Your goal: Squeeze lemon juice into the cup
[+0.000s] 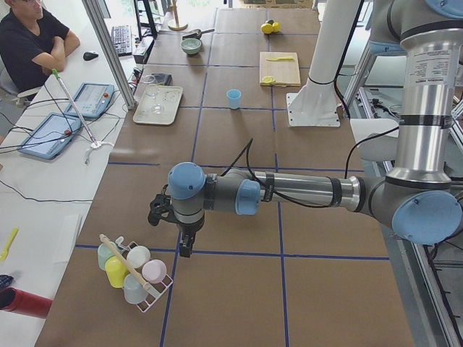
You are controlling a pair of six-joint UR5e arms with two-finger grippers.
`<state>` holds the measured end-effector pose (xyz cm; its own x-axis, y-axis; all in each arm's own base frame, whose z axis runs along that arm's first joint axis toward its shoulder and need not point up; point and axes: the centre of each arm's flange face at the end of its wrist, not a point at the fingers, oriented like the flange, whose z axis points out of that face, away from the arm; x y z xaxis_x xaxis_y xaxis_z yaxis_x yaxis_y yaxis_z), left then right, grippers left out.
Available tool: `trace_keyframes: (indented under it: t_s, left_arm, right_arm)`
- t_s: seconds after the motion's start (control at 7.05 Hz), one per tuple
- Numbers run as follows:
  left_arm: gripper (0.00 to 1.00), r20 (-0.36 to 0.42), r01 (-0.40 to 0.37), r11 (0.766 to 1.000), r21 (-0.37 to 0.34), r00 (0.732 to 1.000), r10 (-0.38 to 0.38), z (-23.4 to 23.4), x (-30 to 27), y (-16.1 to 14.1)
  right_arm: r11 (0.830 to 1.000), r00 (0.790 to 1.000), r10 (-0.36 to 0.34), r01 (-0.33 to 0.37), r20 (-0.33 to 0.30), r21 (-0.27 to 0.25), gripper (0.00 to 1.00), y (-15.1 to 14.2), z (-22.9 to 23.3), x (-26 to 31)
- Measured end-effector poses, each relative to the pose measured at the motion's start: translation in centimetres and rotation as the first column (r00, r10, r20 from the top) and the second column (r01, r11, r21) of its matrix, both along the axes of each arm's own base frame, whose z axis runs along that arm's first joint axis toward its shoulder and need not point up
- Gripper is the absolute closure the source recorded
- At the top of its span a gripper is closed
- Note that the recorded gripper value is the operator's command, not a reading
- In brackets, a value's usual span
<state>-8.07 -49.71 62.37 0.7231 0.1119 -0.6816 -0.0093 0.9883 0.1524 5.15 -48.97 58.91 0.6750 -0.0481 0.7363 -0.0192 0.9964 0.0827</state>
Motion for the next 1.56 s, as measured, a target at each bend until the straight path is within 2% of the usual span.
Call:
trace_keyframes:
  t_s: [0.85, 1.28, 1.56]
  left_arm:
    - [0.00, 0.001, -0.001, 1.000, 0.018, 1.000, 0.001, -0.6, 0.0, -0.1]
    - [0.00, 0.001, -0.001, 0.999, 0.042, 1.000, 0.001, -0.8, 0.0, -0.2]
    - [0.00, 0.001, 0.000, 0.999, 0.041, 1.000, 0.000, -0.8, 0.0, -0.2]
  right_arm:
    - [0.999, 1.000, 0.019, -0.019, -0.014, 0.026, 0.00, -1.4, -1.5, 0.0]
    - [0.998, 0.998, 0.068, -0.068, -0.010, -0.015, 0.00, -2.0, -1.8, -0.1]
    - [0.997, 0.997, 0.079, -0.079, -0.001, -0.020, 0.00, -2.1, -2.0, -0.1]
